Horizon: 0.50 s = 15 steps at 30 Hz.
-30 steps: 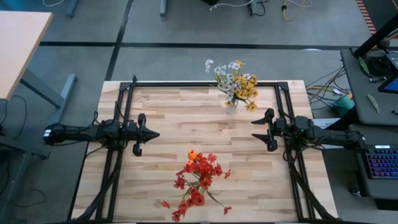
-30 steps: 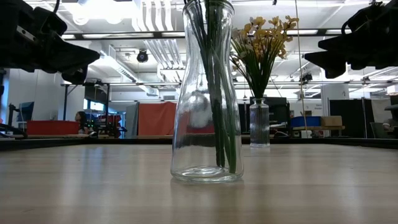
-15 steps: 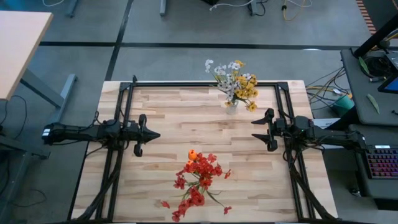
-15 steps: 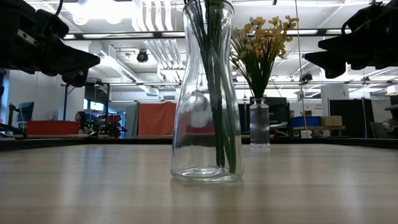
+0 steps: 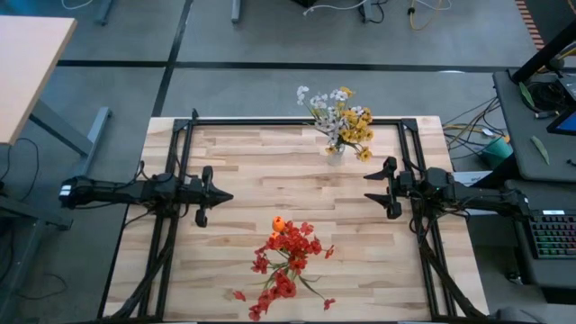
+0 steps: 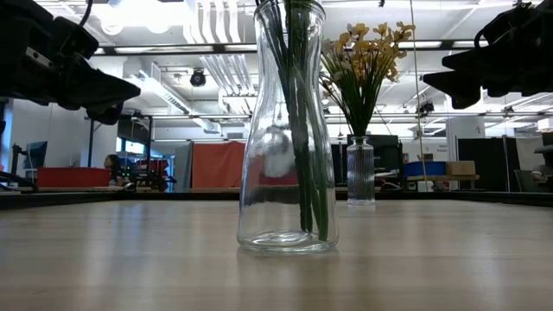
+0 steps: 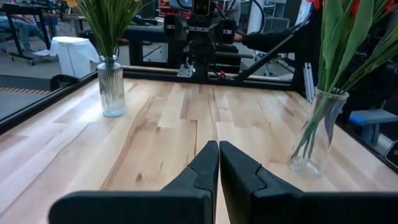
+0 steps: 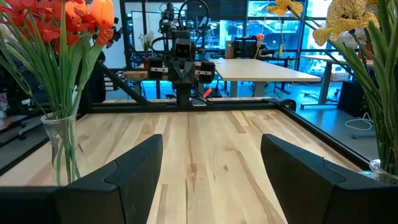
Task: Sort flowers into vase by color
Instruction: Return to Home Position
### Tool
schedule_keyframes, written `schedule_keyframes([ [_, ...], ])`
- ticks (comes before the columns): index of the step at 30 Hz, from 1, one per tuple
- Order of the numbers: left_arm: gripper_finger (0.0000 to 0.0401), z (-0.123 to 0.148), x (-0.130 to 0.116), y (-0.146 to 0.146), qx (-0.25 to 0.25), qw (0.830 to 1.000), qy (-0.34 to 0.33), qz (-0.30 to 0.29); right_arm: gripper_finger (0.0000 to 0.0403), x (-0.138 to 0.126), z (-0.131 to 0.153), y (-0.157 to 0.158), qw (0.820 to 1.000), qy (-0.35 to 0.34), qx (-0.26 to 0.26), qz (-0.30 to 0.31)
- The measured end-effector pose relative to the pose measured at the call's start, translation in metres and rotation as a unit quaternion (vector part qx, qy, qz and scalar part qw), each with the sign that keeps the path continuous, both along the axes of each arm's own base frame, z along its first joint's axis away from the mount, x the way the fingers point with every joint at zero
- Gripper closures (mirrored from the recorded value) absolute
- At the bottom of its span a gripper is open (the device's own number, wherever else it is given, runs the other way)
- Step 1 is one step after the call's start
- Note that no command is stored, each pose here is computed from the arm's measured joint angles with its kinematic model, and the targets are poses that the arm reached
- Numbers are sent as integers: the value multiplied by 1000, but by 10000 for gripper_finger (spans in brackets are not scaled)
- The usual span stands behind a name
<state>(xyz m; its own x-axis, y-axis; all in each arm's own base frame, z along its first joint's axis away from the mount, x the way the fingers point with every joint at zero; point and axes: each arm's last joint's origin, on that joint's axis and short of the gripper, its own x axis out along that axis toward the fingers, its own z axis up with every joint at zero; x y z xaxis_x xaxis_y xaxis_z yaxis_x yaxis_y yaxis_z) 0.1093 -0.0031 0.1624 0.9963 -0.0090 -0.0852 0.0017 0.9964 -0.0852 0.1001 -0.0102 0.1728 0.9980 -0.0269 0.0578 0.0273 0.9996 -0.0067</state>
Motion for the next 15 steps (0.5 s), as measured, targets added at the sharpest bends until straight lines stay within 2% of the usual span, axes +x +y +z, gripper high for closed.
schedule_keyframes([
  [15, 401, -2, 1, 0, 0, 1000, 12, 0, 138, 0, 0, 0, 1000, 0, 0, 0],
])
